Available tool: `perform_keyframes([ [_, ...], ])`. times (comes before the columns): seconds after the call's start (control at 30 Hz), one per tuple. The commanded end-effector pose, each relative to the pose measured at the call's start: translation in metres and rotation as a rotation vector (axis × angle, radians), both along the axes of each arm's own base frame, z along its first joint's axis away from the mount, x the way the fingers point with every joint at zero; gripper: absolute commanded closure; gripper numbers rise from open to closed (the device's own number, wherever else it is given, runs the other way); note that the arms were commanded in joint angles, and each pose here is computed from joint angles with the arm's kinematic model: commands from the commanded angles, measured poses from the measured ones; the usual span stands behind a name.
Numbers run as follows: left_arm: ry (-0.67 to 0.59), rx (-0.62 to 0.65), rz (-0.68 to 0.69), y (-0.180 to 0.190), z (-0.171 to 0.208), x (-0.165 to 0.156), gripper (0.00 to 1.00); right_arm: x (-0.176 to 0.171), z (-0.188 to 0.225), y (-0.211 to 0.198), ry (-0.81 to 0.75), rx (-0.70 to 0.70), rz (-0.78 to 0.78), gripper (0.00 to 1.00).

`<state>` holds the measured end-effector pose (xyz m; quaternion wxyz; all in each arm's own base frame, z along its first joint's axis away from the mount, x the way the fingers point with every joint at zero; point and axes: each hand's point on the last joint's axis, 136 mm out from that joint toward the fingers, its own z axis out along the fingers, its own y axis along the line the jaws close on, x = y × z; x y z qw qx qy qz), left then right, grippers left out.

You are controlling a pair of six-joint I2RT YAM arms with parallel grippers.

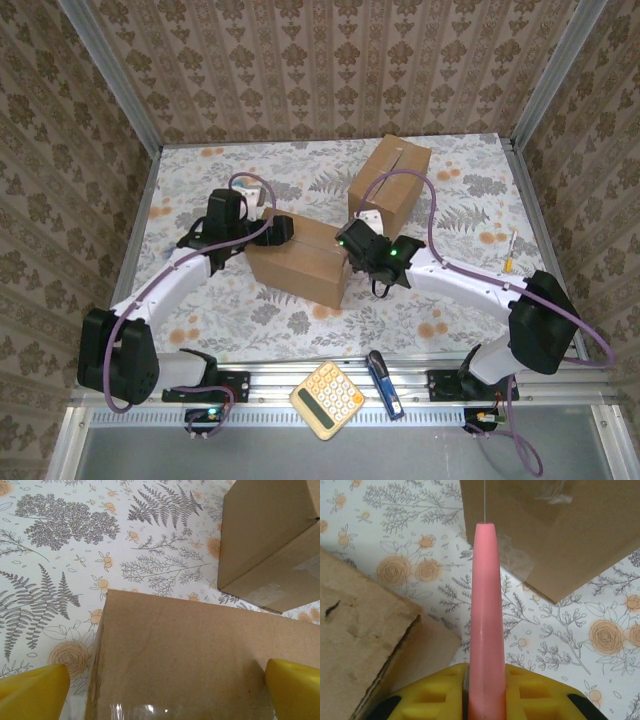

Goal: Unpack the express box

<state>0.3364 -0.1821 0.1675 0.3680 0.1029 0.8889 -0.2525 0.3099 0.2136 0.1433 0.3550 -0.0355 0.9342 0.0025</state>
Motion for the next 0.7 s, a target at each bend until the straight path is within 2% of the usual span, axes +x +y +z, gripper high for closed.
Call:
perform_keyframes([
  [0.0,0.016,-0.014,-0.017,-0.003,-0.010,-0.006,0.00,0.017,0.018,0.007,-0.055,0.054,-0.003,1.00],
  [0.33,-0.023,0.077,0.054,0.002,-0.023,-0.012,0.00,0.035,0.011,0.008,-0.034,0.085,0.021,1.00],
  [0.67,0.012,0.115,0.108,0.009,-0.043,-0.026,0.00,0.040,0.016,0.006,-0.031,0.076,0.020,1.00],
])
